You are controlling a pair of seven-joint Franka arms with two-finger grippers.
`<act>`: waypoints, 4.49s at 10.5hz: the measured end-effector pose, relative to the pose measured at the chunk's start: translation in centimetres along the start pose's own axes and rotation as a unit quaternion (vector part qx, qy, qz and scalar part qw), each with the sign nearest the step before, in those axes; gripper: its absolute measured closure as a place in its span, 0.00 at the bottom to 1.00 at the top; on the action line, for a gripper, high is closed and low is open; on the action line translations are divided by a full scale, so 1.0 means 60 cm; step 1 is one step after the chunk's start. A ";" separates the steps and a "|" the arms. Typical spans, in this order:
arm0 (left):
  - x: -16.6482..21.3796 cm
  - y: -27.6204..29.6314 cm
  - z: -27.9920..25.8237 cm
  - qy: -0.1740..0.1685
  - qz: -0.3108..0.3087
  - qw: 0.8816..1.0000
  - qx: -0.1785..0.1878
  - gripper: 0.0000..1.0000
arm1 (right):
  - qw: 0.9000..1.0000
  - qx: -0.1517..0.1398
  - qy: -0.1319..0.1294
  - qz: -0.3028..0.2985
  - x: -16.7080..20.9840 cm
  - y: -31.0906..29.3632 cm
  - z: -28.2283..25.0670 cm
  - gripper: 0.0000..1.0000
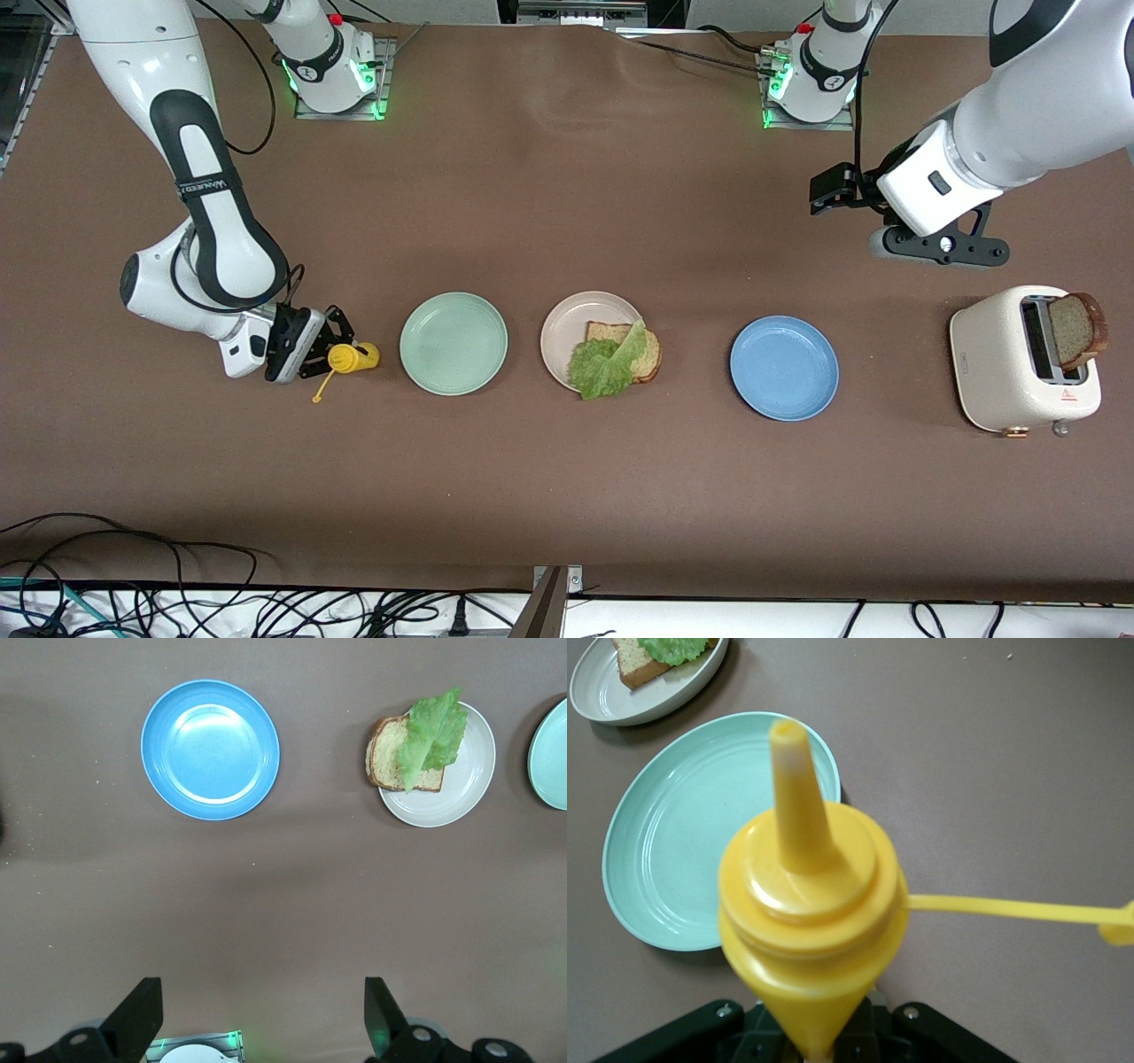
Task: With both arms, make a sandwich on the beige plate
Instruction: 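Lower the yellow bottle onto the table and open the right gripper, then withdraw the right gripper away from the yellow bottle, then reach the left gripper down to the toast slice in the toaster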
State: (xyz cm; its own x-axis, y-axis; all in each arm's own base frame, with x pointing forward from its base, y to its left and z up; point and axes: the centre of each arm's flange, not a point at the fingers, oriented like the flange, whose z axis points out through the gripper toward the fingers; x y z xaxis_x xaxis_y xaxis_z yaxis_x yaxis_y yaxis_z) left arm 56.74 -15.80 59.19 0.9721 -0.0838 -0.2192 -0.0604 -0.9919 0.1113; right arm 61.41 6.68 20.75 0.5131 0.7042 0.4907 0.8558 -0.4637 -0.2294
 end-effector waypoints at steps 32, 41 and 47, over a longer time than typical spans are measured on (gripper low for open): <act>0.000 0.000 -0.001 0.001 -0.018 1.000 0.001 0.00 | 0.954 -0.038 -0.138 0.265 0.098 -0.088 -0.278 0.00; 0.000 -0.002 -0.001 0.001 -0.019 1.000 0.001 0.00 | 0.846 -0.178 -0.201 0.462 0.174 -0.148 -0.501 0.00; 0.005 -0.002 -0.003 0.012 -0.020 1.000 0.000 0.00 | 0.836 -0.198 -0.215 0.465 0.159 -0.141 -0.512 0.00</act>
State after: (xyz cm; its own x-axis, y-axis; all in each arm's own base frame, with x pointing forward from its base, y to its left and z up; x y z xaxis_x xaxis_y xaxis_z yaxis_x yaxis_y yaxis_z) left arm 57.09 -15.67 59.31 0.9789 -0.0427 -0.2000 -0.0223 -0.9944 0.1030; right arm 57.01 0.80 53.21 0.9932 0.0295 -0.1123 0.0289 -0.9996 -0.0063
